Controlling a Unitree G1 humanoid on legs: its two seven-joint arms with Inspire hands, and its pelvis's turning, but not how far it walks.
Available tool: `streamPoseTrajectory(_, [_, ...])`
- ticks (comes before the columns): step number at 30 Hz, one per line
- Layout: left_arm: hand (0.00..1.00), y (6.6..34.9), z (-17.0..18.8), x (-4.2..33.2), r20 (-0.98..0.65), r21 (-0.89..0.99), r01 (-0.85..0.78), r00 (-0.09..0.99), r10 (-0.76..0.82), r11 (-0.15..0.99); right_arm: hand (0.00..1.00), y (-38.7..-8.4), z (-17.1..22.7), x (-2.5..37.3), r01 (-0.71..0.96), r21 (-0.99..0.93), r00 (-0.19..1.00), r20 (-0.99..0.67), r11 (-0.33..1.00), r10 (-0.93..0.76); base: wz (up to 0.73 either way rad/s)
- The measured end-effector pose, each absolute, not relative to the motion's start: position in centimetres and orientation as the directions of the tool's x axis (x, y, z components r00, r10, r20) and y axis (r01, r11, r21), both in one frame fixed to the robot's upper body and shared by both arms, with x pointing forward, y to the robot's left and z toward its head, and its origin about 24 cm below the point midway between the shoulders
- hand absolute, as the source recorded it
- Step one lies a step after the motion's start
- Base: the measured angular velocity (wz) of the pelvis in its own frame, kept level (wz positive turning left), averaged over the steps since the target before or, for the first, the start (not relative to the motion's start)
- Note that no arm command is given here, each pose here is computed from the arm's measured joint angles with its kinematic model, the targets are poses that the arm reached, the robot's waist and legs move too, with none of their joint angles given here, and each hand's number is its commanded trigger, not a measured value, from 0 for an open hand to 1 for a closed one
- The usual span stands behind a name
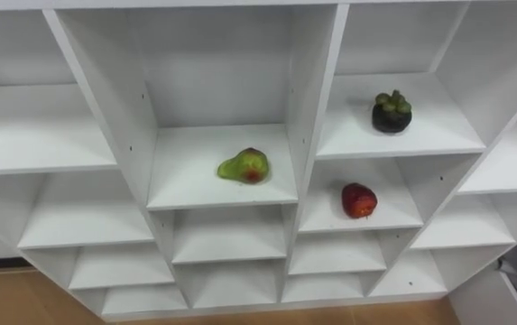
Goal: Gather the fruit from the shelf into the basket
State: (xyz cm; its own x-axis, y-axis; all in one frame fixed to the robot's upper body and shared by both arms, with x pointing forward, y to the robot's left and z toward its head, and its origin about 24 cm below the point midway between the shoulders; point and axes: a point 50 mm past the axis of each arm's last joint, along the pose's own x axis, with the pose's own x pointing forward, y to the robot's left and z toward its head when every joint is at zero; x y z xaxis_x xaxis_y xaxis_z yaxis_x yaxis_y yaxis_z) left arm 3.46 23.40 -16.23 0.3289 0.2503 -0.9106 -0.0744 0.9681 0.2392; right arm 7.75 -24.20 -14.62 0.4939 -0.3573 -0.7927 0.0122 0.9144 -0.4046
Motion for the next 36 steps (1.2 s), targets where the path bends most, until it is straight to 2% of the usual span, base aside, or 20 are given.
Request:
streamPoseTrajectory(12, [1.00, 23.5, -15.5, 4.7, -0.855, 0.257, -0.092, 0.443, 0.271, 0.962, 0.00, -23.2, -10.4, 11.2, 0.128, -0.418, 0.747, -0.556, 0.899, -0.365, -0.03])
streamPoseTrajectory(20, [1.00, 23.1, -15.5, 4.4, -0.850, 0.253, -0.079, 0.458, 0.261, 0.964, 0.00, -22.1, -5.3, 14.1, 0.221, -0.417, 0.895, -0.274, 0.882, -0.353, -0.05])
streamPoseTrajectory(26, [1.00, 23.1, -15.5, 4.0, -0.854, 0.254, -0.075, 0.451, 0.260, 0.964, 0.00, -21.7, -2.2, 15.5, 0.294, -0.437, 0.928, -0.084, 0.850, -0.364, -0.01])
streamPoseTrajectory(36, [1.00, 22.8, -15.6, 4.0, -0.860, 0.239, -0.053, 0.453, 0.237, 0.970, 0.00, -21.5, -0.7, 16.0, 0.352, -0.436, 0.924, 0.020, 0.828, -0.382, -0.01])
